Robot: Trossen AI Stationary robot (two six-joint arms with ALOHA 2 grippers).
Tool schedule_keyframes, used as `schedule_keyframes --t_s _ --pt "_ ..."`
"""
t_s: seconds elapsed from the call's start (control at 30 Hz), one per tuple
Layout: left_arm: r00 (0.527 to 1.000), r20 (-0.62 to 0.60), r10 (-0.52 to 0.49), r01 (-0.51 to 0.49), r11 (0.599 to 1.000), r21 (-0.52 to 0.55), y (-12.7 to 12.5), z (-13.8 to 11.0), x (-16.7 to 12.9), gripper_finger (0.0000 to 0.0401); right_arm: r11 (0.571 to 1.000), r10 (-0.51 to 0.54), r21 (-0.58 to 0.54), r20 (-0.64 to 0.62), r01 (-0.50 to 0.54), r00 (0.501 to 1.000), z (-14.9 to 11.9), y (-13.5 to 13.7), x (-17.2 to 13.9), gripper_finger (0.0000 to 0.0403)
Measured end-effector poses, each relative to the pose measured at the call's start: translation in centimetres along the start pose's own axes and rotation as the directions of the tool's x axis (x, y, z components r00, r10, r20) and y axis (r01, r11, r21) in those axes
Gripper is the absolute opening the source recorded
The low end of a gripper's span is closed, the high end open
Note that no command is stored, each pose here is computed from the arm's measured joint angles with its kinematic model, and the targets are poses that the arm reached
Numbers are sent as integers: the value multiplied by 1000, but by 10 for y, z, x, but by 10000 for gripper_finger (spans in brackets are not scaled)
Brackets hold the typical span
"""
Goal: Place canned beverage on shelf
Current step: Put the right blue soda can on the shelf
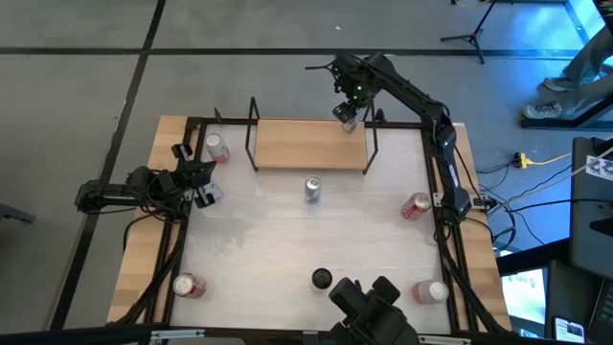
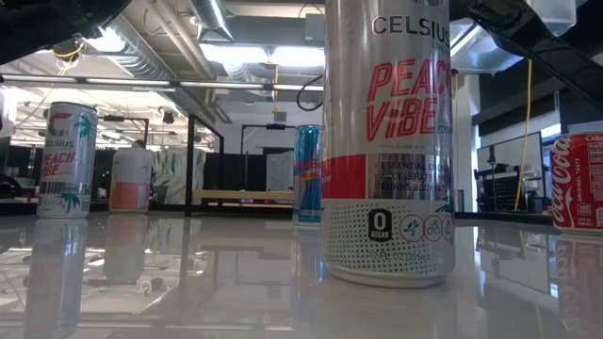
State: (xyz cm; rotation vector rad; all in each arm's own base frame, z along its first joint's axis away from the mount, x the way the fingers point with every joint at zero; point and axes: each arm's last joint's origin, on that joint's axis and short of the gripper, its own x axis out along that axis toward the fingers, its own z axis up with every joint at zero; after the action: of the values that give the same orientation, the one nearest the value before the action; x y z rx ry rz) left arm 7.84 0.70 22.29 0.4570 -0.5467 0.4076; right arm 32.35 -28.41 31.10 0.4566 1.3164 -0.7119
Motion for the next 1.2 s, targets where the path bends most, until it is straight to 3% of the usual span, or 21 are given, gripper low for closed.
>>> schedule_keyframes --t_s 0.8,1.2 --pt "1000 0 0 0 1000 2 0 0 0 7 1000 6 -27 -18 -7 1000 0 1 12 228" --pt "1000 0 0 0 1000 2 0 0 0 7 999 13 -48 -33 -15 999 0 2 16 306"
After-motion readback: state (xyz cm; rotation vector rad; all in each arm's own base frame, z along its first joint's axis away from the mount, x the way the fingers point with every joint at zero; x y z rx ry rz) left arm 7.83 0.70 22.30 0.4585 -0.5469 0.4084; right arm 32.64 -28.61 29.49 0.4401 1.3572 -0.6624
